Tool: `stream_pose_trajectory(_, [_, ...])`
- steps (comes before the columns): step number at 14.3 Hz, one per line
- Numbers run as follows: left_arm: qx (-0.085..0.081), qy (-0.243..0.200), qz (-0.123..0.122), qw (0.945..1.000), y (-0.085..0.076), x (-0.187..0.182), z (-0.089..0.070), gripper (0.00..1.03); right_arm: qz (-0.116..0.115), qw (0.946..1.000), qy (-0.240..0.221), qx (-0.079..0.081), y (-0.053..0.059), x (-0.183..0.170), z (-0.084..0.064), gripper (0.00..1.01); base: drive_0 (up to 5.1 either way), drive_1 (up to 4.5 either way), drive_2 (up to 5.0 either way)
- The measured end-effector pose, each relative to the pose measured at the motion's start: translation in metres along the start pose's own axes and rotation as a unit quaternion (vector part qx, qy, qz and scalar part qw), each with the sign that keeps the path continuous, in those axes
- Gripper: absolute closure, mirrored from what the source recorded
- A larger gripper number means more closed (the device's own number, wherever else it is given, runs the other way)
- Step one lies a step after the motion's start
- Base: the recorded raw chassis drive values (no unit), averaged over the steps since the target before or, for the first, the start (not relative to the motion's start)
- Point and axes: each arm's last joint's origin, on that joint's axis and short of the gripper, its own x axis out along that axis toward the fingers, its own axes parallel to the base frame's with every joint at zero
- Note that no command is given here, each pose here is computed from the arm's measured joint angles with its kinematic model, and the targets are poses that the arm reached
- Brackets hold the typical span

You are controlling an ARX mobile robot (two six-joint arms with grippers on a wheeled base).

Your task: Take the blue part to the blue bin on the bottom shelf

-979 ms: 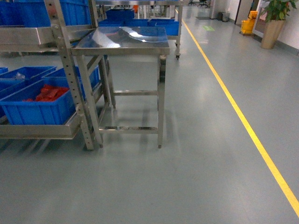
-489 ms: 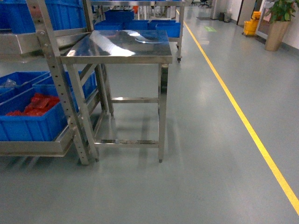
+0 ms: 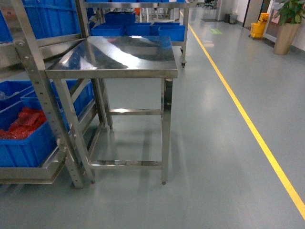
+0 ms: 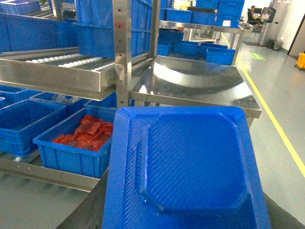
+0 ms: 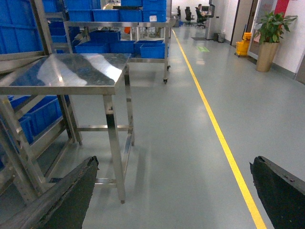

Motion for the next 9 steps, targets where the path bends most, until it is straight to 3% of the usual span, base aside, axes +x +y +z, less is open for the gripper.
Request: stream_pose_trajectory(9, [0.001,0.001,0.000,1.0000,-0.0002,0.0003,-0.0002,0.60,0.000,1.0000,0.000,0.000,0.0000,0.0000,0.0000,0.03,0.0,4.09,-4.0])
